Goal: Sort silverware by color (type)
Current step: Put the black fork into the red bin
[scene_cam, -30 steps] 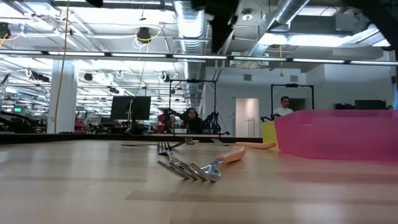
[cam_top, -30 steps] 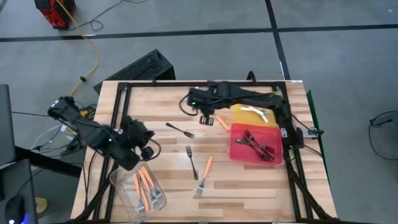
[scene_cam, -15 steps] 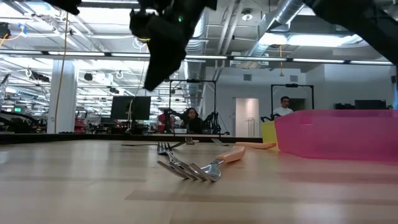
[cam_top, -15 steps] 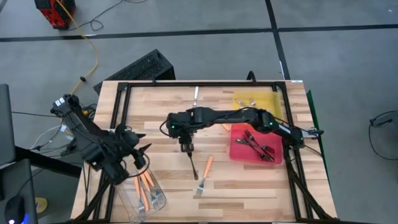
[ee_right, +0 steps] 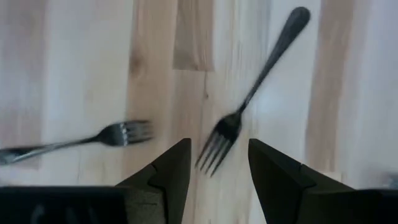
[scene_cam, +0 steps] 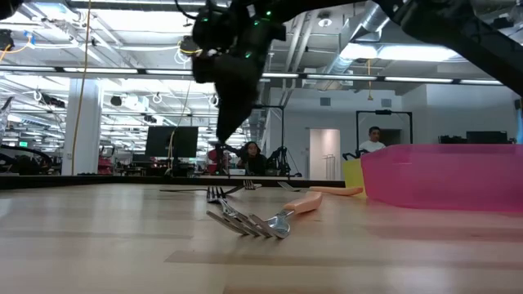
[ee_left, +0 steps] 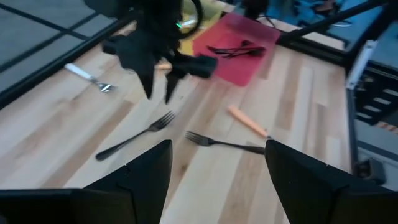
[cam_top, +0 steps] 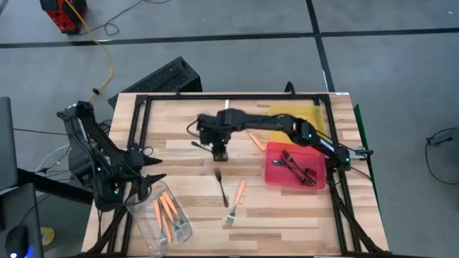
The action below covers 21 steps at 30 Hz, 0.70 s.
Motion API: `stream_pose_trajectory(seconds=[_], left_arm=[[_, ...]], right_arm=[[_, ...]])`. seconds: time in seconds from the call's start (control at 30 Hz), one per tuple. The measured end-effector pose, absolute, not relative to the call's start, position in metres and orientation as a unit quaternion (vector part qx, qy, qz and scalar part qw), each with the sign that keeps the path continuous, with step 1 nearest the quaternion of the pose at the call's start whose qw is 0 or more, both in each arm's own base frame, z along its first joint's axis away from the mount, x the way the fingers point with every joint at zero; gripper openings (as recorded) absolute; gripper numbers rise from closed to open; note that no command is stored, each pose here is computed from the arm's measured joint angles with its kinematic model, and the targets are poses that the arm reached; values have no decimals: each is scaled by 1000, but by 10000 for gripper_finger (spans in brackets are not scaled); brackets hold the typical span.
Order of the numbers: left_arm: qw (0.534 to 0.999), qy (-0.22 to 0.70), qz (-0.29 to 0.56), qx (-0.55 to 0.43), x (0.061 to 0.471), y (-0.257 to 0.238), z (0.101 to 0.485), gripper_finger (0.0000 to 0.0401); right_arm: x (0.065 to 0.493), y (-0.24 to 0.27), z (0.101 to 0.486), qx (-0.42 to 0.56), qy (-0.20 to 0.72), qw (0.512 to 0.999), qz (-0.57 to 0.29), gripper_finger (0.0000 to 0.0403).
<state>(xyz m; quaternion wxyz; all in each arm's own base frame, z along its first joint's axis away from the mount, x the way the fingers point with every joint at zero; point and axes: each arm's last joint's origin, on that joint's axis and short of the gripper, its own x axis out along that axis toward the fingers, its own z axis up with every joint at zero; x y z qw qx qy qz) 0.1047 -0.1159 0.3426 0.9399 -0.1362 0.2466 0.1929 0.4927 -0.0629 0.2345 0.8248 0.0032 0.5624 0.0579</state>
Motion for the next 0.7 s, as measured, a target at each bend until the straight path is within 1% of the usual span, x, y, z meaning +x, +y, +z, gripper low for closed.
stream_pose_trajectory(seconds=[0.1, 0.23, 0.33, 0.4, 0.43, 0.5, 0.6, 0.7], left_arm=[[943, 244, 179, -140, 101, -111, 347, 243], [943, 243, 174, -150, 98, -106, 350, 243], [939, 259, 166, -155, 97, -105, 350, 242], [937, 271, 161, -150, 96, -105, 349, 242], [937, 274, 159, -145, 97, -106, 349, 242], [939, 272, 160, -137, 97, -107, 348, 242], [942, 265, 162, -128, 98, -107, 349, 242], [945, 248, 171, -127, 98, -106, 350, 242]], right_arm=[[479, -73, 243, 19, 587, 806, 74, 186], [459, -84, 237, 67, 656, 745, 101, 186], [445, -87, 242, 89, 684, 712, 129, 185], [438, -90, 257, 87, 677, 721, 117, 182], [432, -90, 271, 86, 666, 732, 113, 181], [413, -90, 311, 69, 633, 765, 98, 180], [379, -92, 367, 45, 584, 809, 53, 180], [357, -92, 395, 43, 509, 859, 22, 180]])
